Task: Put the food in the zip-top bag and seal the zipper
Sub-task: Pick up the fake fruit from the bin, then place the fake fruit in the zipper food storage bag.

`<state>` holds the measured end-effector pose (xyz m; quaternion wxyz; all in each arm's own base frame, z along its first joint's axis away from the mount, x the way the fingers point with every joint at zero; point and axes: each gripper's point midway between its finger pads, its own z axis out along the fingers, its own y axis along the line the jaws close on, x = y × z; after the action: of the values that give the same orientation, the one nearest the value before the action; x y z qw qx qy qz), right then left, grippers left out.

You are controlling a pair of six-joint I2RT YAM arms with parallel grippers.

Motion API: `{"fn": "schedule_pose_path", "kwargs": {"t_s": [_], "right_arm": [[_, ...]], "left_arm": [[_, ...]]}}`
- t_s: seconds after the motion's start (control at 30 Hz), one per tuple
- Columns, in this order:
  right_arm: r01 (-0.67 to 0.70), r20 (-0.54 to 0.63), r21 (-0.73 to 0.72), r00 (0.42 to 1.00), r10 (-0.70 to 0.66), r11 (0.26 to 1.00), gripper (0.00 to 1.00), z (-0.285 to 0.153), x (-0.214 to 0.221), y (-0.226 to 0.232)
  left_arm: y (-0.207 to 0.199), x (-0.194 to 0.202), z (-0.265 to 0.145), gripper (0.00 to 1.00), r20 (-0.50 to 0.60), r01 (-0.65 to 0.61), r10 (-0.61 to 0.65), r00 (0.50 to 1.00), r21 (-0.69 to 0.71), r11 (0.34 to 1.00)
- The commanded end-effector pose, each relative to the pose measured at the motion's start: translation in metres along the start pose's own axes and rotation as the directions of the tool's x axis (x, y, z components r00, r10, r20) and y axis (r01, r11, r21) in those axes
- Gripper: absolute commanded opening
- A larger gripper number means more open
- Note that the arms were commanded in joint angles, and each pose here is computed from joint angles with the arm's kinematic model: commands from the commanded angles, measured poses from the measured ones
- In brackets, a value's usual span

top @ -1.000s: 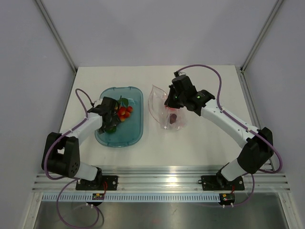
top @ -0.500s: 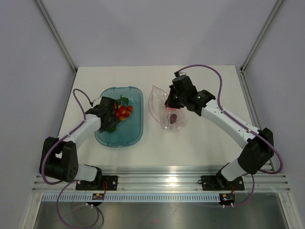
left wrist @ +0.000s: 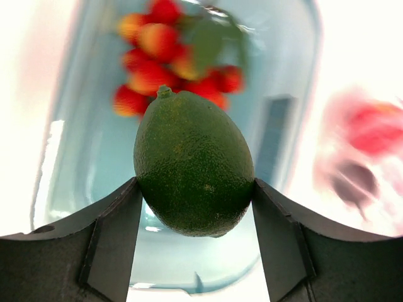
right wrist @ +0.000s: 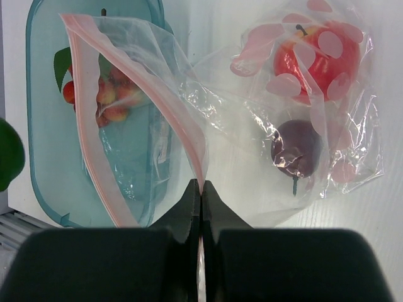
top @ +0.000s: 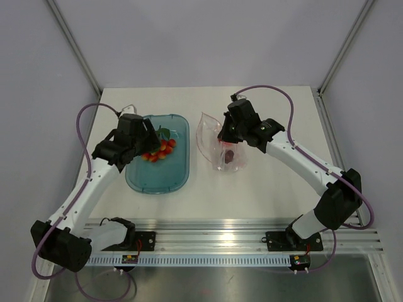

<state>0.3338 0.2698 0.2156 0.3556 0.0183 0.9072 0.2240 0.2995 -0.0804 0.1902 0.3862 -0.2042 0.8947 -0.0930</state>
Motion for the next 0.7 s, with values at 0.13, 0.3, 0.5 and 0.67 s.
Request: {"fn": "schedule_pose_path", "kwargs": {"t_s": [0.13,0.3,0.5,0.67], "right_arm": [[-0.016,0.031,-0.025,0.999,0.017,1.000,0.00,-0.002,-0.008,0.012],[-0.019,0.031,-0.028,0.999,0.020,0.999,0.00,-0.001,-0.010,0.015],[-0.016,0.034,-0.031,0.999,0.017,0.999,0.00,-0.004,-0.010,0.020],[-0.026,0.038,-0.033,0.999,0.027,0.999,0.00,-0.007,-0.011,0.021]], "left_arm": [[-0.127,-0.024,-0.085,0.35,0.041,-0.138,0.134,0.990,0.441,0.887],[-0.179,-0.007,-0.104,0.35,-0.034,-0.094,0.153,0.988,0.653,0.751],[-0.210,0.015,-0.093,0.35,-0.108,-0.054,0.185,0.977,0.713,0.699],[-0.217,0.023,-0.067,0.36,-0.142,-0.052,0.200,0.969,0.678,0.733]]}}
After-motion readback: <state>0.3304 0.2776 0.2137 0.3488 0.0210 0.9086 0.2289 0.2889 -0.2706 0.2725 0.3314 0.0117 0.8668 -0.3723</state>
